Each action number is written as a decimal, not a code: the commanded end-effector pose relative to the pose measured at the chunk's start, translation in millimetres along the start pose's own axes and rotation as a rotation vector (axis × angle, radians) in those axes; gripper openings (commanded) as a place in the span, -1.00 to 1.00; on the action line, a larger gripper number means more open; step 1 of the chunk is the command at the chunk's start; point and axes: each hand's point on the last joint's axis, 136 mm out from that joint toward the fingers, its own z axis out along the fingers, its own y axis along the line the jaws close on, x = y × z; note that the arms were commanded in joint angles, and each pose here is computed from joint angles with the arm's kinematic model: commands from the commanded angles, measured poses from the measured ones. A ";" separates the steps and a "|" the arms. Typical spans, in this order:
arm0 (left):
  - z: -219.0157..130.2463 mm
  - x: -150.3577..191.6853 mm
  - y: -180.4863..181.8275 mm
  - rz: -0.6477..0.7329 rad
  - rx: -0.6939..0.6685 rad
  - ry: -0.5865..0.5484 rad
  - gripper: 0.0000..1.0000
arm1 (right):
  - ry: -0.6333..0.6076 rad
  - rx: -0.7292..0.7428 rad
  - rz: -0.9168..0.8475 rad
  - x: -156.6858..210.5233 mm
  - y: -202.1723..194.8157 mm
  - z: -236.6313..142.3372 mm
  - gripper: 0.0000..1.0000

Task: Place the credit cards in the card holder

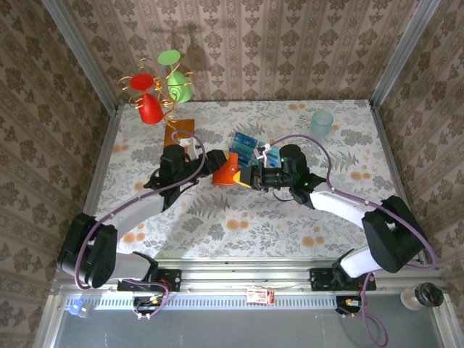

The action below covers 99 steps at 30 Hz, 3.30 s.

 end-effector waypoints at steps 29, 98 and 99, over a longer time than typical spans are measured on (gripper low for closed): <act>-12.3 4.8 13.6 -0.047 -0.064 -0.121 -1.00 | -0.103 0.691 -0.246 -22.0 -30.2 -26.2 0.28; -18.1 -67.3 -44.6 -0.390 0.269 -0.421 -1.00 | -0.339 0.135 0.087 -37.9 -10.5 -26.4 -0.01; -18.0 -67.9 -45.2 -0.390 0.271 -0.422 -1.00 | -0.339 0.126 0.088 -39.4 -8.9 -24.6 -0.01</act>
